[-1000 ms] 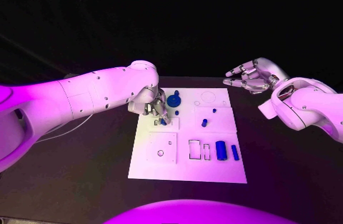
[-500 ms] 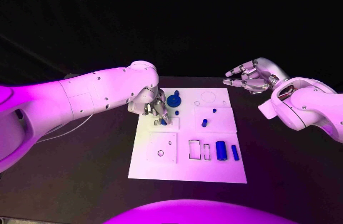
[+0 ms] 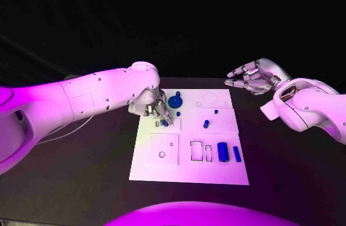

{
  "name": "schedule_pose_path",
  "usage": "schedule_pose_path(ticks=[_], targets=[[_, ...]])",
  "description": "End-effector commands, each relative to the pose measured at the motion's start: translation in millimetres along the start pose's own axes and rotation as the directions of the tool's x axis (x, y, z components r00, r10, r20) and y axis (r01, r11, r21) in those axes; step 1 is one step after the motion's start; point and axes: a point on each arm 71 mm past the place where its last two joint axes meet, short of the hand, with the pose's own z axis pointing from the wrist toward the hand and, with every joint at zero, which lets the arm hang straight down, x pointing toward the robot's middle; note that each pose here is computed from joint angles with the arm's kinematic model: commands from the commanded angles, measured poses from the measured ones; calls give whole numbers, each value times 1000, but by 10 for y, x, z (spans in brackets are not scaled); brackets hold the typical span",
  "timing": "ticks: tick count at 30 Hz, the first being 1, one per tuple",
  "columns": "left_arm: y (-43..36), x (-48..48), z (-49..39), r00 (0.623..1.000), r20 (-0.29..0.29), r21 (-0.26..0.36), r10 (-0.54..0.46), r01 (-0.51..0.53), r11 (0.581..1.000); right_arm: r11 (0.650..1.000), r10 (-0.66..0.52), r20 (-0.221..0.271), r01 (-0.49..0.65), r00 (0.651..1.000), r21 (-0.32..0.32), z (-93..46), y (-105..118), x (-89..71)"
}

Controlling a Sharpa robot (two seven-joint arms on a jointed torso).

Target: Assemble the parts on the task board

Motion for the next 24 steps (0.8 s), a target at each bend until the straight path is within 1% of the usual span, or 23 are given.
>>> schedule_pose_path(ticks=[1, 24], targets=[[-2, 10, 10, 1000, -6, -9, 12, -12, 1000, 1000, -7, -4, 7, 1000, -8, -2, 7, 3], [35, 21, -3, 1000, -4, -11, 14, -14, 1000, 1000, -8, -3, 8, 1000, -6, -5, -2, -5]])
